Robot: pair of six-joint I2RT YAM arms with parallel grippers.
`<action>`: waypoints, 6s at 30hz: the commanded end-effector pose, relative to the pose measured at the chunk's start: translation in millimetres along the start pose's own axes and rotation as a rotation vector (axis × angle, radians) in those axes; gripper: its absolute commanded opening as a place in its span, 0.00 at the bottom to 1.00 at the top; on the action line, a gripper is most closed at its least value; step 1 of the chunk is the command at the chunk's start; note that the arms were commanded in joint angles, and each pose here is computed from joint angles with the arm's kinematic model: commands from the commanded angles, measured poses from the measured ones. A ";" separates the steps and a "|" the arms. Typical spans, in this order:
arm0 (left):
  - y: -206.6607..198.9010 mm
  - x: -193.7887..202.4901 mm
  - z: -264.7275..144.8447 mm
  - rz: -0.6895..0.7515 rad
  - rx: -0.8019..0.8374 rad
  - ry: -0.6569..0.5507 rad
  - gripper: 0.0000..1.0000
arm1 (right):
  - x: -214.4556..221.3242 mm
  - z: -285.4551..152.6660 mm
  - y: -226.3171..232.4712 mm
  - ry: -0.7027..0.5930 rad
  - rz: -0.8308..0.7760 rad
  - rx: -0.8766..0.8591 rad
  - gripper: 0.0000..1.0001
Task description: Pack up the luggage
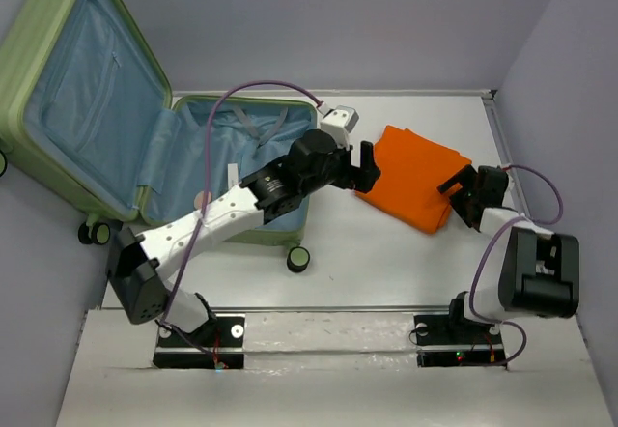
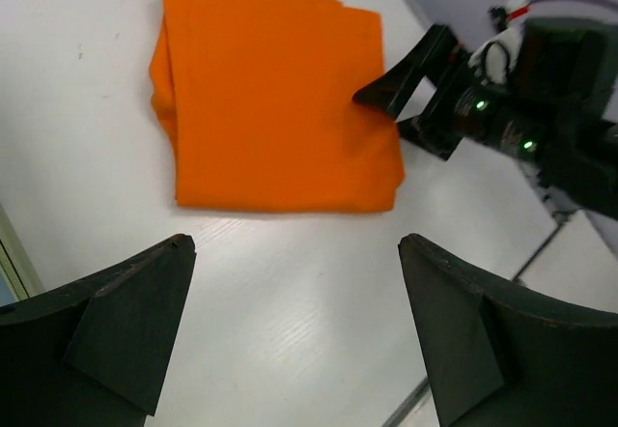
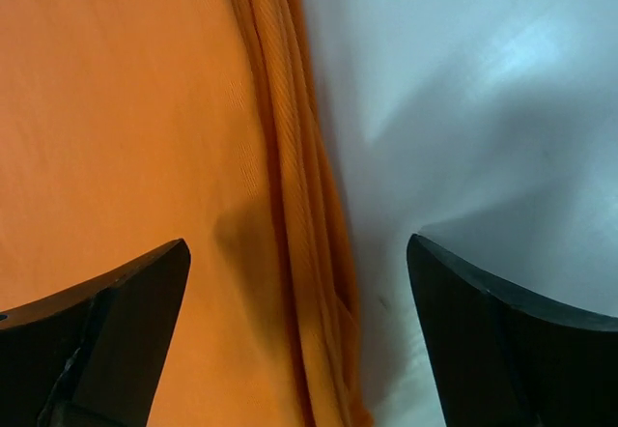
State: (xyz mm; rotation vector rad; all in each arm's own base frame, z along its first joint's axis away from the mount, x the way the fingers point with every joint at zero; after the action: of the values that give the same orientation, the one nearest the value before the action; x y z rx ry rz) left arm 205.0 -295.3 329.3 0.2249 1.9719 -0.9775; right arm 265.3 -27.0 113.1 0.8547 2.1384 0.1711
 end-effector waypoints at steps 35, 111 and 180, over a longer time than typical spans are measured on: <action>157.7 59.4 265.2 0.023 -0.427 0.350 0.99 | -12.8 23.0 35.4 0.105 -0.125 -0.322 1.00; 90.0 -196.5 43.4 -0.126 0.114 -0.058 0.06 | -57.4 -126.7 267.9 -0.033 -0.253 -1.155 0.07; 238.9 -116.4 -288.2 -0.112 -1.732 -0.923 0.06 | 120.3 -56.9 304.2 0.230 -0.883 -0.738 0.42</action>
State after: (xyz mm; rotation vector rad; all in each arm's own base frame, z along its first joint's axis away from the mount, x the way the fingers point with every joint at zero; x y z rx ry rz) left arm 201.9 98.7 362.3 -1.1137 1.3355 0.8241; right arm 321.3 284.4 183.6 -0.5950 2.2143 0.5440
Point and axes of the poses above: each gripper's point midway between its finger pads, its own z axis out along the fingers, its own y axis along the line the jaws close on, x = y × z, the point moved 10 cm from there along -z, back along the fingers, and after that the axes turned 10 degrees about -z, right-handed, at the moved point
